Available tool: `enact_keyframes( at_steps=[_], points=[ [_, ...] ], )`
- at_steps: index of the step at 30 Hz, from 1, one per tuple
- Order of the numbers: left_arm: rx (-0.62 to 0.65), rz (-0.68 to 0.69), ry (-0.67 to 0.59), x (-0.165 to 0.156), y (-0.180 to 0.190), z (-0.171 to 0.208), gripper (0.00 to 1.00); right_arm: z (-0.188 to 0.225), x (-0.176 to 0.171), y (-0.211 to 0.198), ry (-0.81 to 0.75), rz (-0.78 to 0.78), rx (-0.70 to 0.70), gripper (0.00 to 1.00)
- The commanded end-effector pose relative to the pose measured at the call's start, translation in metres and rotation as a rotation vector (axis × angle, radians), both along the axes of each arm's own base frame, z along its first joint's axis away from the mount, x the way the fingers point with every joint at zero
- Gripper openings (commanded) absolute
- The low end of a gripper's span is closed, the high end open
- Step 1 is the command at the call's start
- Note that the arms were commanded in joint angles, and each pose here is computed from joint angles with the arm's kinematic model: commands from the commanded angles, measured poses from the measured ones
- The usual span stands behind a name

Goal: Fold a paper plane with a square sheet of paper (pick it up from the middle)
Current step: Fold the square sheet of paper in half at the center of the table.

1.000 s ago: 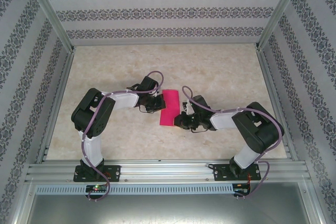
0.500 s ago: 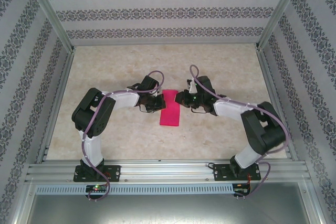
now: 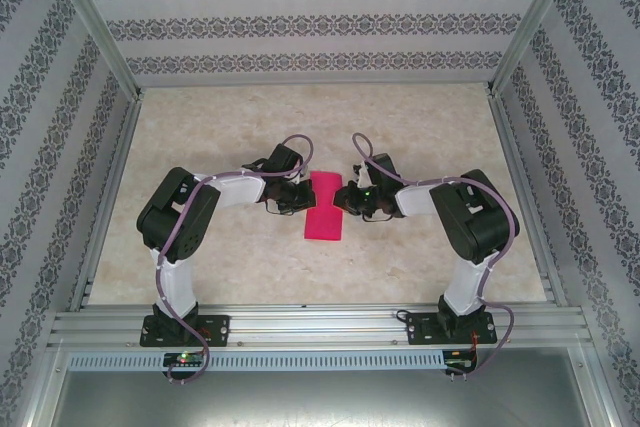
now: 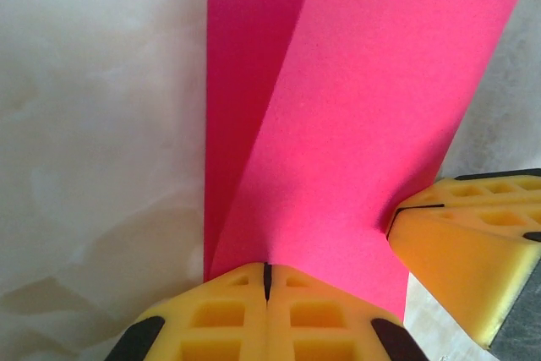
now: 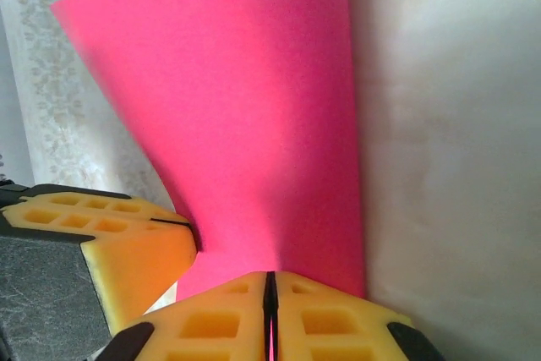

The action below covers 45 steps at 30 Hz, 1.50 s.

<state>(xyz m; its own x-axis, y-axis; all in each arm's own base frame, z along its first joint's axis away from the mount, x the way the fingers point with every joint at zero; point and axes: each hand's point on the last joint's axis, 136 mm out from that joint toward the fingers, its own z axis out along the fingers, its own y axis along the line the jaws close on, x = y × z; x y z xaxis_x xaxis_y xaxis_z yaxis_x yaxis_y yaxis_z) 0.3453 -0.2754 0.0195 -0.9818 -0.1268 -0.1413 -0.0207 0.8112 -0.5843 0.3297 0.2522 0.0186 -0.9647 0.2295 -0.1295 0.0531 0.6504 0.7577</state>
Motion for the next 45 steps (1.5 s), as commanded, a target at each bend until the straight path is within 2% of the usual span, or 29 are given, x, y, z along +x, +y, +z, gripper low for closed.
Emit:
enact_keyframes(
  at_steps=[1,6,9,17,25,35,41,45],
  points=[
    [0.137,-0.014,0.120,-0.028,0.020,-0.038,0.00,-0.017,-0.013,-0.012,0.059,-0.002,-0.068,0.12],
    [0.138,-0.014,0.119,-0.028,0.020,-0.039,0.00,0.036,0.001,0.003,-0.040,0.045,0.026,0.14],
    [0.135,-0.015,0.121,-0.028,0.020,-0.039,0.00,0.050,0.011,0.004,-0.082,0.042,0.032,0.14],
    [0.131,-0.016,0.125,-0.029,0.019,-0.040,0.00,0.025,0.023,-0.003,-0.050,0.025,-0.016,0.14],
    [0.134,-0.018,0.125,-0.030,0.019,-0.041,0.00,-0.018,0.007,-0.018,0.064,0.015,-0.167,0.14],
    [0.147,-0.021,0.126,-0.030,0.022,-0.042,0.00,0.048,0.035,-0.002,-0.062,0.031,-0.068,0.14],
    [0.140,-0.019,0.123,-0.029,0.020,-0.039,0.00,0.034,0.045,0.002,-0.029,0.016,-0.024,0.14],
    [0.141,-0.020,0.121,-0.030,0.021,-0.039,0.00,0.011,0.044,-0.003,0.007,-0.005,-0.051,0.14]
  ],
)
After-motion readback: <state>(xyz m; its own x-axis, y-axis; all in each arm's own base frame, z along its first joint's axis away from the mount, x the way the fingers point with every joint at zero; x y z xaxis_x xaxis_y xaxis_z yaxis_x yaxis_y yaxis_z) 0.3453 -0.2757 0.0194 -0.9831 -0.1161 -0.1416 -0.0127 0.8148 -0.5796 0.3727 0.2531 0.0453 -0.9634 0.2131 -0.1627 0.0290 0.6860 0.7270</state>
